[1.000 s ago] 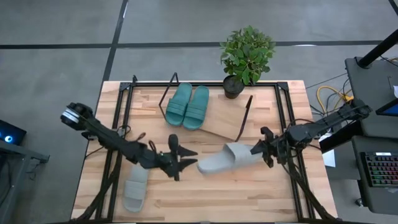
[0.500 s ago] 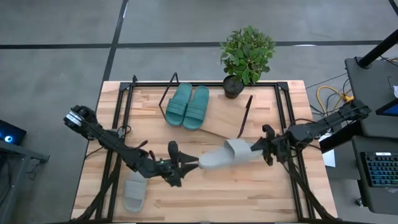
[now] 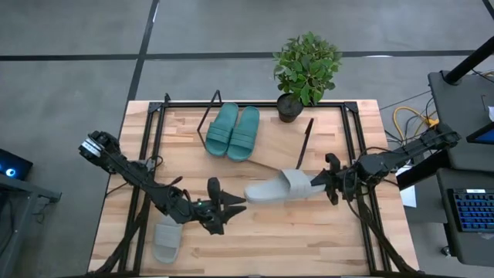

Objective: Pick and place slides into the shelf
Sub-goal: Put the top gray slipper on the shelf

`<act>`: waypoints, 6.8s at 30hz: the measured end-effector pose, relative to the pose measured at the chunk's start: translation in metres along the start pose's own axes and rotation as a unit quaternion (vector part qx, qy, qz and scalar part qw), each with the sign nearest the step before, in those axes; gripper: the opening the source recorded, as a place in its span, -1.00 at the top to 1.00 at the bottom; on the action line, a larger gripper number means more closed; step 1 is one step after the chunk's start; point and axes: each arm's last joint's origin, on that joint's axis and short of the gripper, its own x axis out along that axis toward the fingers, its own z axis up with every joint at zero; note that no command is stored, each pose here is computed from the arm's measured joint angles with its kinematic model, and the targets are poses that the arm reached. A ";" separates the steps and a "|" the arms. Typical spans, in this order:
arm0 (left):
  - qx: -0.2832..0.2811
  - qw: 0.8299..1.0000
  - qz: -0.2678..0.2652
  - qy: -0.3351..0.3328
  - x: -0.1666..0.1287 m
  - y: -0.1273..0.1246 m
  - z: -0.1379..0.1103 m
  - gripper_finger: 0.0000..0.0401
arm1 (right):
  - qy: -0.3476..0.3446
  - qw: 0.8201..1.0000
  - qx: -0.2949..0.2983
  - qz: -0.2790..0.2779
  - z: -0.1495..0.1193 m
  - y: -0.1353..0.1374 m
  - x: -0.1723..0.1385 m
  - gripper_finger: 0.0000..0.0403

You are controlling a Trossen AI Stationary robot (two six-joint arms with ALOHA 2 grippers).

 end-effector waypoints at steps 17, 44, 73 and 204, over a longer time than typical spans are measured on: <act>-0.003 0.999 0.025 0.028 0.005 0.005 -0.007 -0.32 | -0.007 1.000 -0.002 0.010 0.000 0.001 0.000 0.90; -0.094 0.995 -0.010 -0.007 0.025 0.003 -0.017 -0.39 | -0.017 1.000 0.000 0.016 0.001 0.002 0.000 0.90; -0.102 0.995 0.015 -0.008 0.048 0.006 -0.011 0.84 | -0.017 1.000 0.004 0.014 0.001 0.001 0.000 0.89; -0.088 0.943 0.017 0.320 0.171 -0.015 -0.087 -0.34 | -0.039 0.981 0.125 -0.146 0.012 -0.024 -0.005 0.50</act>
